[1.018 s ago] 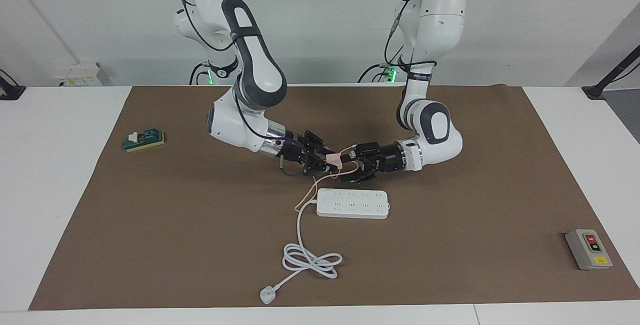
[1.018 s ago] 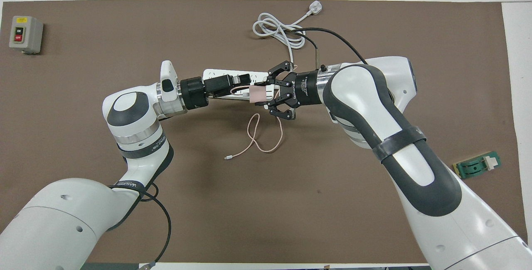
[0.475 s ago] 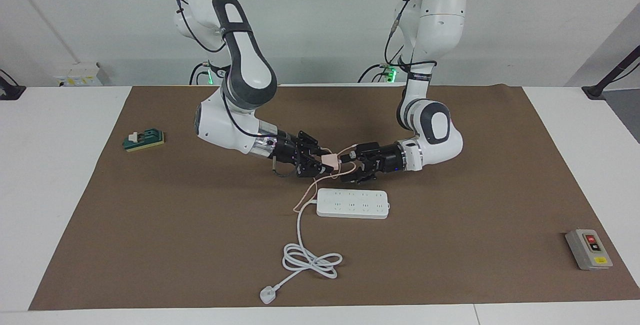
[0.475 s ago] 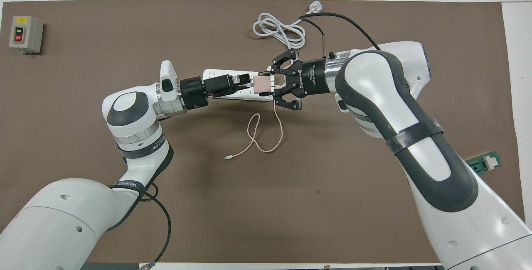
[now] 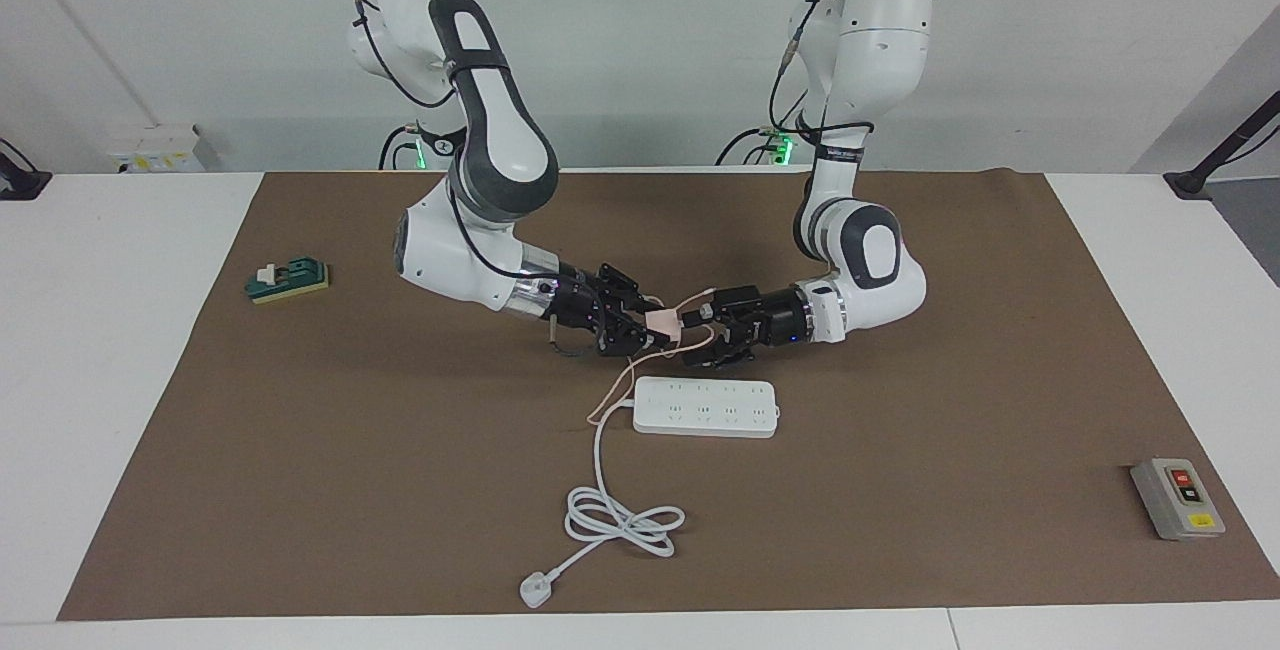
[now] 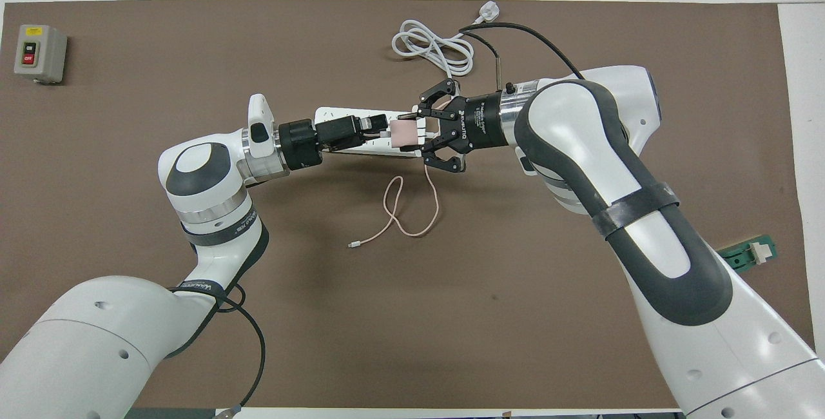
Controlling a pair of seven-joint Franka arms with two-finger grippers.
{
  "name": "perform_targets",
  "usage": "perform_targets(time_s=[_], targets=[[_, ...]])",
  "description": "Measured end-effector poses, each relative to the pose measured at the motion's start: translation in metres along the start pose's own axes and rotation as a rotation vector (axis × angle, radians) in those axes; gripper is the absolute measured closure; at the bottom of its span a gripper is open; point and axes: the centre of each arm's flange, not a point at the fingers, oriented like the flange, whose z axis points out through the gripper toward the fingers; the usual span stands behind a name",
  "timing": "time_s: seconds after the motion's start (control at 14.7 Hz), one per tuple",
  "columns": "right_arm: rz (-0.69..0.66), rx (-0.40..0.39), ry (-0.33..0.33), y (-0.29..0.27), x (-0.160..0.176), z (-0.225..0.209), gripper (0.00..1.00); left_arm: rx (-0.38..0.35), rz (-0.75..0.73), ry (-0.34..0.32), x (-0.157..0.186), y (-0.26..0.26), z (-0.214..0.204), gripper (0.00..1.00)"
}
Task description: Plug charger into power strip
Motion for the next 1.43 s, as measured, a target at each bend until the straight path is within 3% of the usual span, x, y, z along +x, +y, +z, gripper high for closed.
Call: perform_targets(time_s=[1.43], targets=[[0.004,-0.004,0.003,0.0,0.003,0.003,0.53,-0.007,0.006,-0.016,-0.016,0.01,0.004,0.0]])
